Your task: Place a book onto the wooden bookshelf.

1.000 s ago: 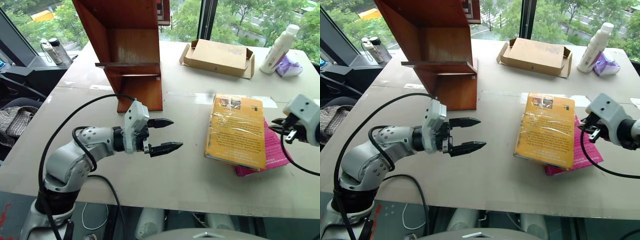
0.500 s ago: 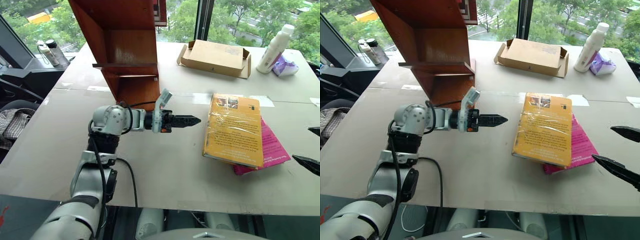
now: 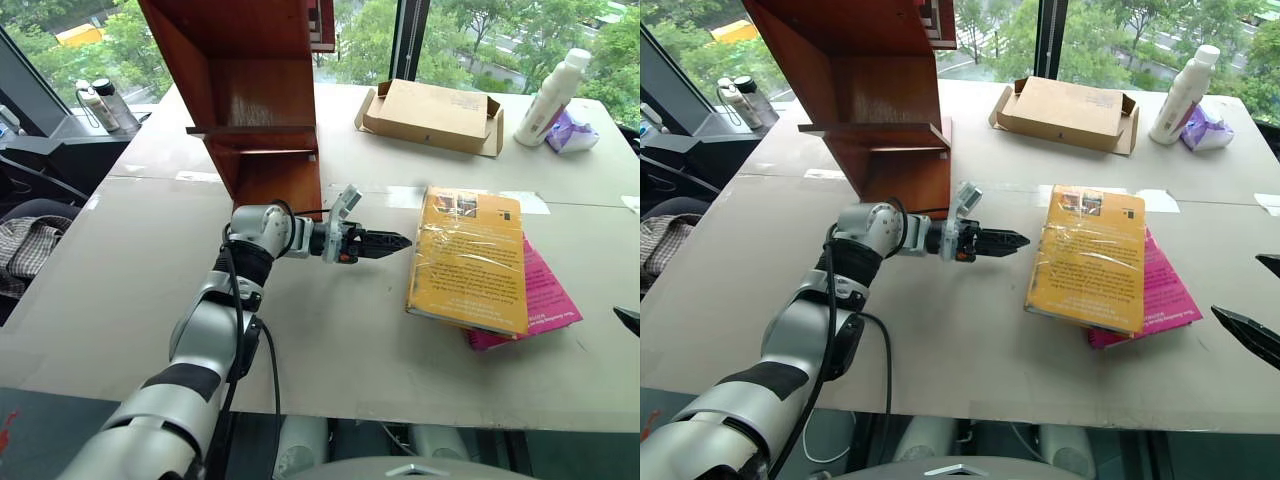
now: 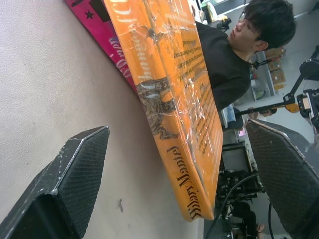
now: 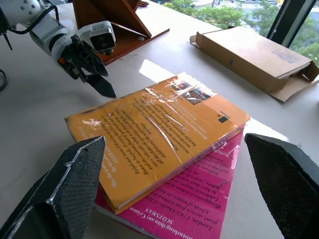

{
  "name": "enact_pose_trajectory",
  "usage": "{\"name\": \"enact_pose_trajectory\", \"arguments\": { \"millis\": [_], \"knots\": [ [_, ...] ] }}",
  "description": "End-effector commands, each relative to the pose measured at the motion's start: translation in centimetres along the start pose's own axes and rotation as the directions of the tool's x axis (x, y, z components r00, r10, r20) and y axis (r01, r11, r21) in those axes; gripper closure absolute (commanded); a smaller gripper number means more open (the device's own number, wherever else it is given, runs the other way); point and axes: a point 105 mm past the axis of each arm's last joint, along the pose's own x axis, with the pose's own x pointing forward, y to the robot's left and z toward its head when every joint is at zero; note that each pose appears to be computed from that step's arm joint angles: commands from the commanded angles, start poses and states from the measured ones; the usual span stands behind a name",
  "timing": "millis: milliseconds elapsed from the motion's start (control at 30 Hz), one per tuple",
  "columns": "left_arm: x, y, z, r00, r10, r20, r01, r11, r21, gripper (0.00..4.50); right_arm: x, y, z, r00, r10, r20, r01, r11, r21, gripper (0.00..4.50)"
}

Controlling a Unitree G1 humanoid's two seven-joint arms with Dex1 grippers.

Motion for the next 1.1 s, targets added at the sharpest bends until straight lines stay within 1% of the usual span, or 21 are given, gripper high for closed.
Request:
{"name": "enact_pose_trajectory", "arguments": {
  "millis": [33,200,333,433,500,600,667,767,800,833,867,1000,1100],
  "knots": [
    [0.7,-0.6,0.9,1.0,-0.029,-0.003,0.029,0.999,0.043,0.0,0.5,-0.2,0.8,1.0,0.015,0.023,-0.014,0.999,-0.04,0.06],
    [3.9,-0.8,0.3,0.997,-0.06,-0.045,0.063,0.996,0.063,0.0,0.7,0.0,0.4,0.999,0.013,0.035,-0.012,0.999,-0.031,0.06],
    [6.2,-1.6,0.0,0.993,-0.099,-0.071,0.103,0.993,0.054,0.0,0.5,0.6,0.2,0.999,0.006,0.044,-0.005,1.0,-0.023,0.06],
    [7.1,-1.6,-0.1,0.993,-0.099,-0.071,0.103,0.994,0.047,0.0,0.6,1.0,0.0,0.999,-0.003,0.048,0.004,1.0,-0.018,0.06],
    [7.3,-1.7,0.1,0.993,-0.11,-0.05,0.111,0.994,0.023,0.0,0.7,1.4,-0.2,0.999,-0.004,0.048,0.005,1.0,-0.014,0.06],
    [7.4,-1.8,0.4,0.993,-0.12,-0.021,0.12,0.993,-0.004,0.79,0.6,1.8,-0.5,0.999,-0.008,0.046,0.008,1.0,-0.008,0.0],
    [7.2,-1.9,0.5,0.991,-0.132,-0.007,0.132,0.991,-0.028,1.74,0.6,2.0,-0.6,0.999,-0.009,0.044,0.01,1.0,-0.005,0.0],
    [6.9,-1.8,0.4,0.99,-0.137,-0.017,0.136,0.99,-0.042,3.23,0.5,2.0,-0.7,0.999,-0.012,0.038,0.012,1.0,-0.001,0.0],
    [6.7,-1.8,0.4,0.989,-0.145,-0.017,0.144,0.988,-0.049,3.65,0.5,2.0,-0.7,0.999,-0.014,0.036,0.014,1.0,0.0,0.0],
    [6.5,-1.9,0.4,0.988,-0.151,-0.015,0.15,0.987,-0.058,3.96,0.5,1.9,-0.8,0.999,-0.014,0.035,0.014,1.0,0.001,0.0],
    [6.4,-1.9,0.4,0.988,-0.154,-0.016,0.153,0.986,-0.062,4.03,0.5,1.9,-0.8,0.999,-0.014,0.033,0.014,1.0,0.002,0.0],
    [5.1,-2.2,0.9,0.985,-0.174,-0.007,0.173,0.983,-0.059,4.04,0.7,1.6,-1.0,0.999,-0.012,0.031,0.011,1.0,0.009,0.0],
    [3.4,-3.4,2.1,0.979,-0.206,0.012,0.206,0.978,-0.025,4.04,1.0,0.8,-1.0,0.999,-0.015,0.043,0.014,1.0,0.019,0.0]
  ]
}}
